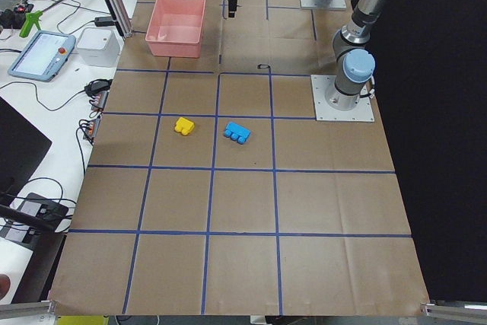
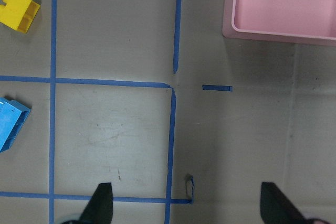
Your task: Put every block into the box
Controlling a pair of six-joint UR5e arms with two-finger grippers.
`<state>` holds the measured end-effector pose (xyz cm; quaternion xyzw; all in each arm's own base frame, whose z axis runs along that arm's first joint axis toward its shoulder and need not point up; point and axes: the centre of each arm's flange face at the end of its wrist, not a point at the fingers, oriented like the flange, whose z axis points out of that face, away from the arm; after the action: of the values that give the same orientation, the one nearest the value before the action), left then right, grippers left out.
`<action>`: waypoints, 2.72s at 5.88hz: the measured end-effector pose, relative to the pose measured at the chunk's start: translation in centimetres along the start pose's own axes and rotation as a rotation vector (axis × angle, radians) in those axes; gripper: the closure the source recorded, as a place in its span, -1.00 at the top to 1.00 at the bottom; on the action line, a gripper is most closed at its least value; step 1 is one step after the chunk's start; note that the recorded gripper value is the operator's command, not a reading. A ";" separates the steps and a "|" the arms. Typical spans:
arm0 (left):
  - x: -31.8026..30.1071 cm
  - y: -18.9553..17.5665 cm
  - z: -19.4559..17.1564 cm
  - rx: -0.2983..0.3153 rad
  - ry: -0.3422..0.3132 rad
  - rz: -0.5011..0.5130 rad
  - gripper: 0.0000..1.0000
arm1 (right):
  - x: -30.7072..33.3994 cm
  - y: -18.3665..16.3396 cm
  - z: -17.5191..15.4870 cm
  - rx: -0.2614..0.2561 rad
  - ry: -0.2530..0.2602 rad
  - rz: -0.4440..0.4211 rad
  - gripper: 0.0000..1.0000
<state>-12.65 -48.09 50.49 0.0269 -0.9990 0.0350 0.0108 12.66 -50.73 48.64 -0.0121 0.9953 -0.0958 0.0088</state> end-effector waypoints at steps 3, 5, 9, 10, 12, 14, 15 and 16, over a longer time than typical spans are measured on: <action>-0.1 -0.1 -0.2 0.004 0.000 -0.001 0.97 | 0.0 0.1 0.2 -0.005 0.000 -0.002 1.00; -0.2 -0.1 -0.1 0.003 -0.002 -0.002 0.97 | 0.0 0.0 0.2 -0.002 -0.001 -0.004 1.00; -12.4 -1.1 -0.1 -0.033 -0.010 0.113 0.97 | 1.0 0.4 1.6 -0.029 0.003 -0.062 0.98; -19.9 -0.8 0.7 -0.051 -0.005 0.161 0.97 | 3.9 0.0 1.3 -0.013 0.017 -0.127 0.98; -31.6 1.3 2.4 -0.073 0.024 0.276 0.97 | 17.9 0.7 2.3 -0.025 0.042 -0.129 0.99; -32.7 1.6 4.1 -0.087 0.062 0.428 0.97 | 28.6 4.6 9.5 -0.050 -0.035 -0.049 0.99; -32.0 1.0 5.6 -0.103 0.085 0.491 0.97 | 30.2 6.0 13.2 -0.017 -0.050 -0.035 0.99; -31.4 0.0 7.4 -0.117 0.102 0.513 0.97 | 30.9 7.4 16.7 -0.011 -0.054 -0.022 0.99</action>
<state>18.54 -46.99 42.39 -0.2297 -0.9716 -0.0197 0.0536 -18.05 -47.46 30.42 -0.0259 0.9950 -0.0898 0.0343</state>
